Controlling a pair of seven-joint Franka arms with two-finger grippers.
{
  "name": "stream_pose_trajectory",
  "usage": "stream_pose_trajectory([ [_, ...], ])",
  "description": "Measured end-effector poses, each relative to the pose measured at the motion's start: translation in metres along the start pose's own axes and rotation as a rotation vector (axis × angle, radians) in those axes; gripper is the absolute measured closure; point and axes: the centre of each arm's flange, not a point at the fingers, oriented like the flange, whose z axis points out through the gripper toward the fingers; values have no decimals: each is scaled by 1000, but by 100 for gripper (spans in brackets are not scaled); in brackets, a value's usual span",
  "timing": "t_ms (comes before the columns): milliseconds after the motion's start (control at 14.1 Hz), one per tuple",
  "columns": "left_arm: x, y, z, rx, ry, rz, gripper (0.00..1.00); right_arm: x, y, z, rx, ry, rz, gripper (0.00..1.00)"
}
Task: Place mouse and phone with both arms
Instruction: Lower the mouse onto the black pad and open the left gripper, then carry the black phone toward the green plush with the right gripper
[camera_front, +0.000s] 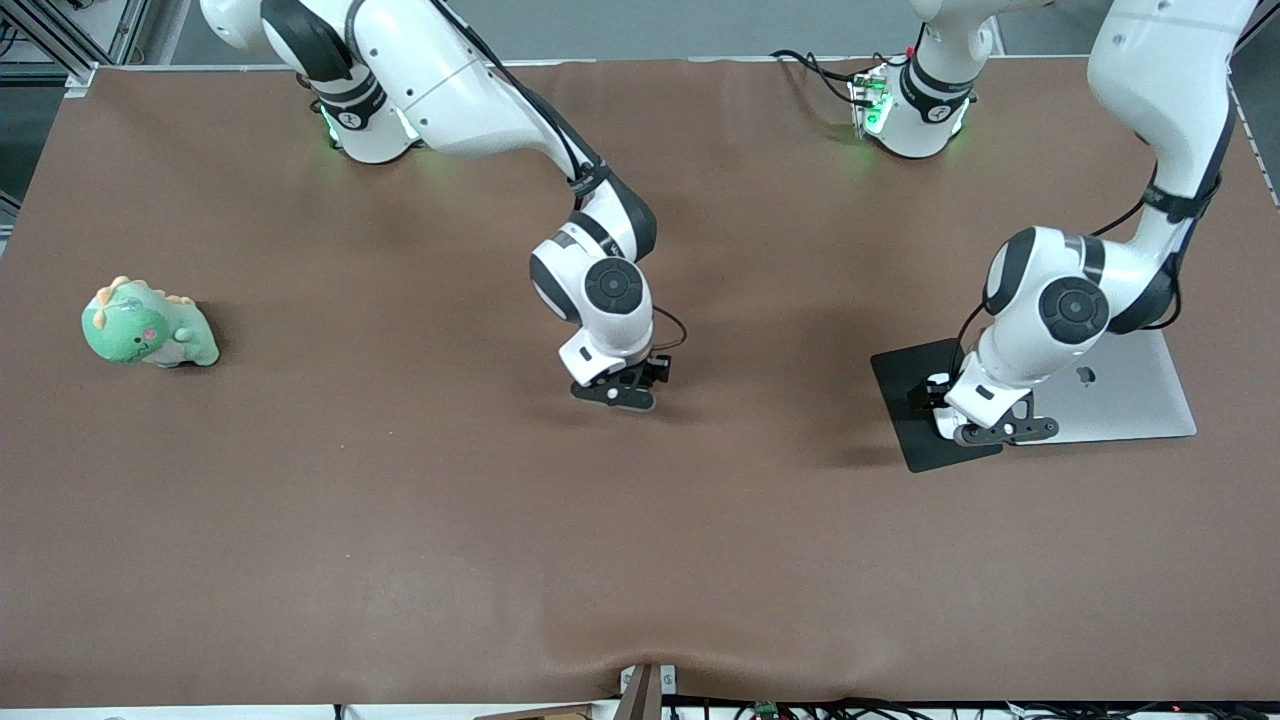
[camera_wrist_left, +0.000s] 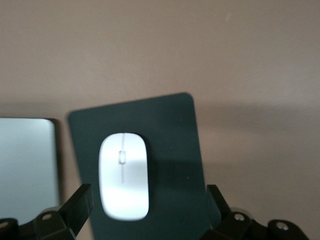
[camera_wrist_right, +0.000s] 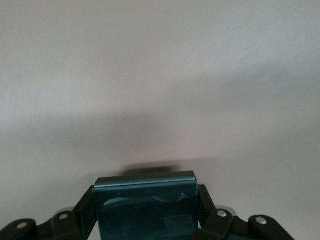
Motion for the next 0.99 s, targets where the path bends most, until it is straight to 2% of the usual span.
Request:
stream_pose_trajectory([
  [213,19,-5,-112,71,23,-23,0,56,56,-86,-29,-26,94,19],
  [426,24,-7,-220,115,4,-55,0,95,127,-157,-39,-44,172,19],
  [568,22,-7,-267,104,4,-71,0,111,177,-170,-45,-61,152,19],
  [781,16,-2,-306,23,28,-90,0,130,264,-157,-65,-120,73,19],
  [994,0,-2,-333,15,43,-77,0,147,363,-142,-53,-173,-31,19],
])
